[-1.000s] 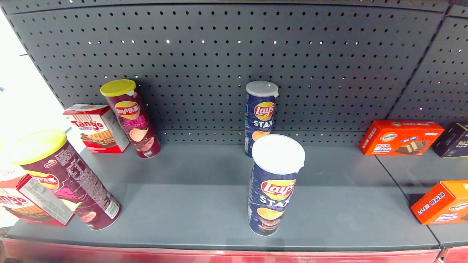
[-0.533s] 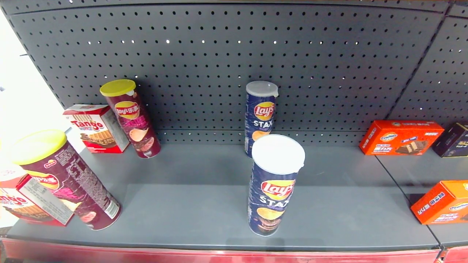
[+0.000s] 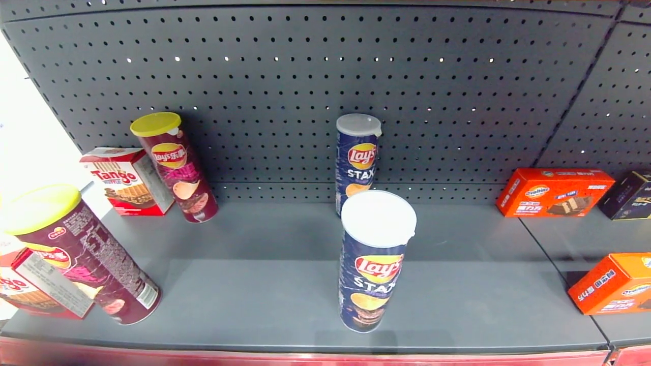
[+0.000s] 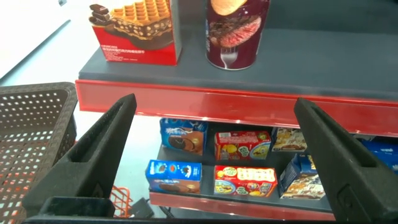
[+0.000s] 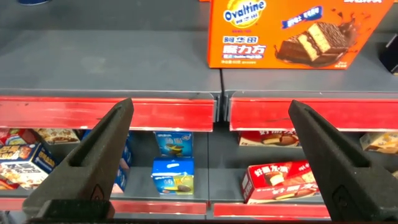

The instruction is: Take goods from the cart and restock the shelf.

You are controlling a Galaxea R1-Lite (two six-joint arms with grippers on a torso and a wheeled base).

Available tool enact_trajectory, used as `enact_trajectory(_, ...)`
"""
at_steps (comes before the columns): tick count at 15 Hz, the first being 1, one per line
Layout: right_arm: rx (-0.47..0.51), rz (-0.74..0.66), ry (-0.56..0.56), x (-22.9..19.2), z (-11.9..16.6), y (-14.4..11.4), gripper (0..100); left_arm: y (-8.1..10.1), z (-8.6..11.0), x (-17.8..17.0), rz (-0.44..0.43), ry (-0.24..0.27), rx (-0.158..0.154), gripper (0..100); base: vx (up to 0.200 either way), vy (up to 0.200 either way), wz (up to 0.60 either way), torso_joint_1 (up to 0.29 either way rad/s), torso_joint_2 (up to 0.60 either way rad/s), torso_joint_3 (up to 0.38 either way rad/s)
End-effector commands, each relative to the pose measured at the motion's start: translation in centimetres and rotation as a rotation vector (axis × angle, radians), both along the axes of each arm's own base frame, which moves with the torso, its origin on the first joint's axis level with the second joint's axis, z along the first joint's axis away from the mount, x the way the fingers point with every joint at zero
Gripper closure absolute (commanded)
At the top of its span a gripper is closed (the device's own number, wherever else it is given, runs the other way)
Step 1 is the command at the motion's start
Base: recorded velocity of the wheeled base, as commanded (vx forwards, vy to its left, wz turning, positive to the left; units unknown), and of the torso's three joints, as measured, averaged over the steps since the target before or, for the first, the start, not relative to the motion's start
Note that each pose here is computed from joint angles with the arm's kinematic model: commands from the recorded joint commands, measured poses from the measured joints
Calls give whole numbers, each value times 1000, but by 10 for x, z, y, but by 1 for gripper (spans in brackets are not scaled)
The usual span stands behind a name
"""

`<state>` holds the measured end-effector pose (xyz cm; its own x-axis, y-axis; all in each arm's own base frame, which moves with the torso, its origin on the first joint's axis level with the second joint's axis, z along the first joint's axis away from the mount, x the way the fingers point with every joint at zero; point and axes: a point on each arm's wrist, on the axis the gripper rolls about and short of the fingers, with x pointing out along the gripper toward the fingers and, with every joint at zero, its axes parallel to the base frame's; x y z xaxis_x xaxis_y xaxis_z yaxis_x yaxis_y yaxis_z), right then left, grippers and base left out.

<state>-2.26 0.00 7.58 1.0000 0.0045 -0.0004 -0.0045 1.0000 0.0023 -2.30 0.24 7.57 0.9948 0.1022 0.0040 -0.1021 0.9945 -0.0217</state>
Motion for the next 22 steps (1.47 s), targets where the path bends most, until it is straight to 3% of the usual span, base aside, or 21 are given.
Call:
enact_trajectory(1,-1,0,1,0,0,0,0,0,0,0,0,1,0,0,0,0,0,0,0,0)
enact_trajectory(22,-1,0,1,0,0,0,0,0,0,0,-1,1,-2,0,-10,-10,0,1,0,0)
